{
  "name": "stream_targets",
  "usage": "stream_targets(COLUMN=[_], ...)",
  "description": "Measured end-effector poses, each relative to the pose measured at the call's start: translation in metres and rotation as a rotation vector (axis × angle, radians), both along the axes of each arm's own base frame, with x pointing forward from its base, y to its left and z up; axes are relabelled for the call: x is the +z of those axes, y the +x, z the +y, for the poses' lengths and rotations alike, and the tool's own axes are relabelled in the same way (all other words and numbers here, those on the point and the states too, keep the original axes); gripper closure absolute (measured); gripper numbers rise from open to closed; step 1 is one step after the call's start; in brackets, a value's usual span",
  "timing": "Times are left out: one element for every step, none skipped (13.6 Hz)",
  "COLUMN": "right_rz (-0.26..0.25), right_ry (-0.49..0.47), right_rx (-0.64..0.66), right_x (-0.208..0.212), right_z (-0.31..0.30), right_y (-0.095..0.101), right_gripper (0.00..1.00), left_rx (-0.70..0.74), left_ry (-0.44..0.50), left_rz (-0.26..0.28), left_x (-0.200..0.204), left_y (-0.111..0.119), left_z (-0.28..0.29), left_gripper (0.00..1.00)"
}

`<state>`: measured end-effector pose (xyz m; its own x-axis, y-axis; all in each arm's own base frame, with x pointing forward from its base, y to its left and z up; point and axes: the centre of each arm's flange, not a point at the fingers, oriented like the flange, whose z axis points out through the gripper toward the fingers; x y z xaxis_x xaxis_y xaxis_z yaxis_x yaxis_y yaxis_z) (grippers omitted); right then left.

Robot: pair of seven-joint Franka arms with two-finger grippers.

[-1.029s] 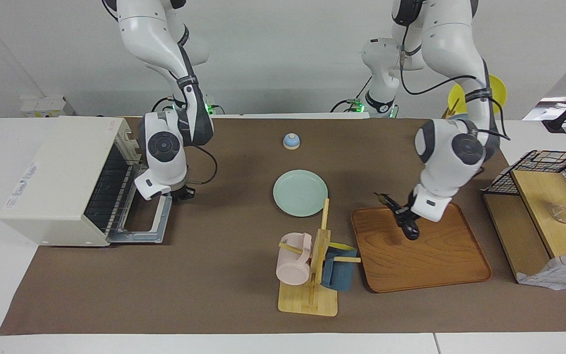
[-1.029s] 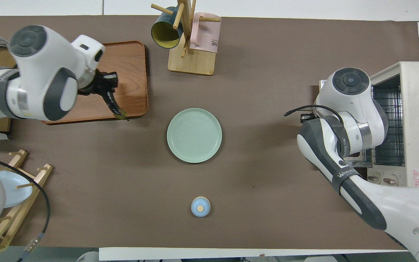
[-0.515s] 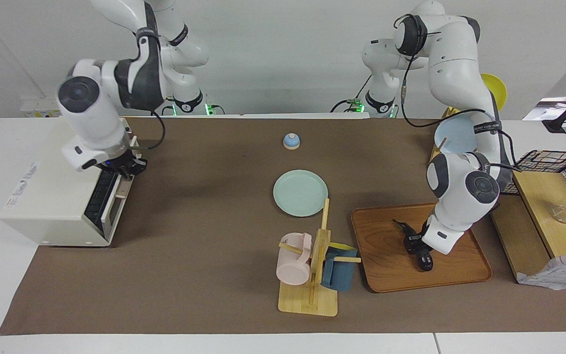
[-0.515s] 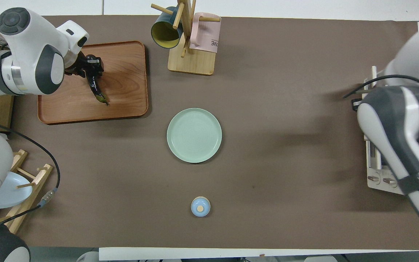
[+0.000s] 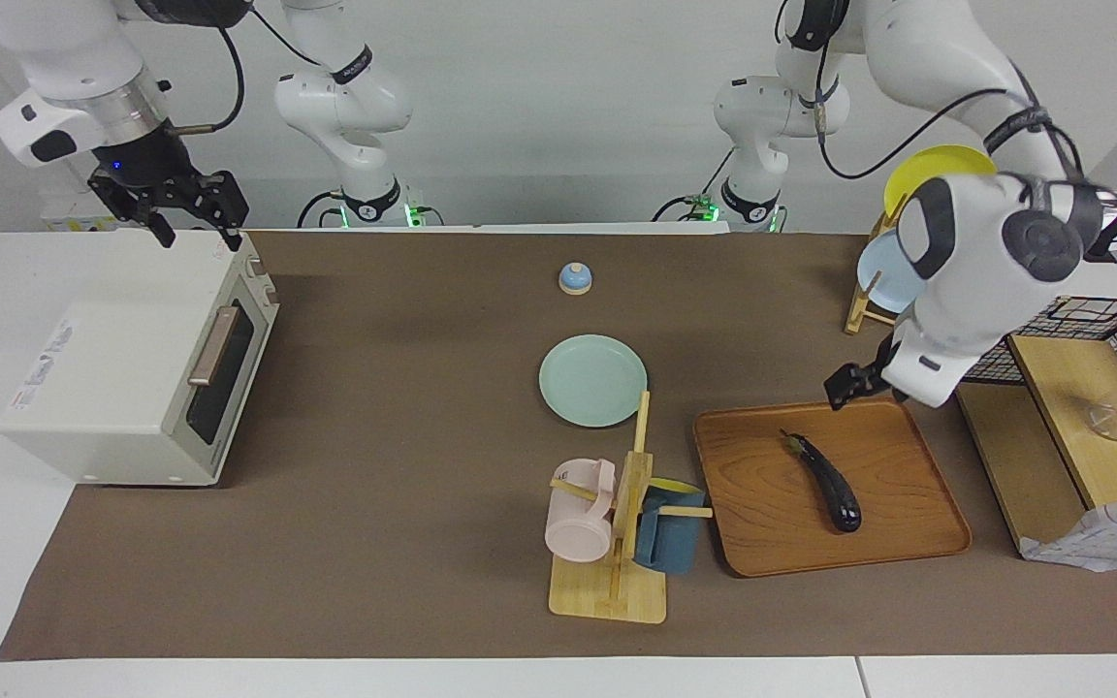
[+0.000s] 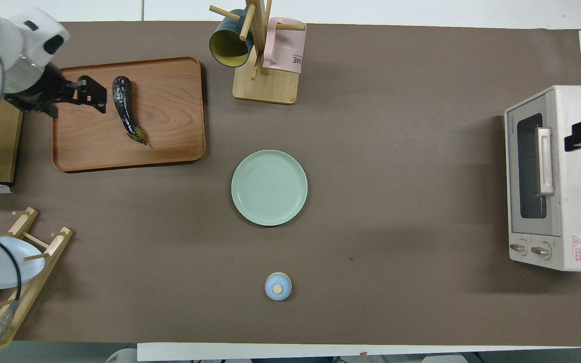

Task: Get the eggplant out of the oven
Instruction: 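Release the eggplant on the wooden tray and withdraw the left gripper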

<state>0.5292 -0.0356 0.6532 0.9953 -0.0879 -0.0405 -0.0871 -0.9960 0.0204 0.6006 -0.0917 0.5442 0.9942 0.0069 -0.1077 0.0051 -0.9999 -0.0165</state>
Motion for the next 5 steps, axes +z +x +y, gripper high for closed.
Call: stream_targets(right_rz=[0.009, 0.018, 0.027, 0.033, 0.039], right_ry=[0.000, 0.001, 0.002, 0.004, 0.006], right_rx=[0.000, 0.005, 0.011, 0.018, 0.032], right_x=[-0.005, -0.009, -0.014, -0.017, -0.019], right_z=[-0.001, -0.001, -0.003, -0.008, -0.014], right_y=[0.003, 0.005, 0.007, 0.008, 0.008], right_gripper=[0.00, 0.00, 0.00, 0.00, 0.00], left_rx=[0.004, 0.000, -0.013, -0.026, -0.035], left_ry=[0.002, 0.004, 0.004, 0.004, 0.001], left_rz=[0.004, 0.005, 0.004, 0.002, -0.001], left_x=[0.029, 0.053, 0.072, 0.086, 0.095], left_y=[-0.019, -0.036, -0.050, -0.060, -0.066], left_z=[0.006, 0.013, 0.019, 0.028, 0.037], left_gripper=[0.00, 0.00, 0.00, 0.00, 0.00])
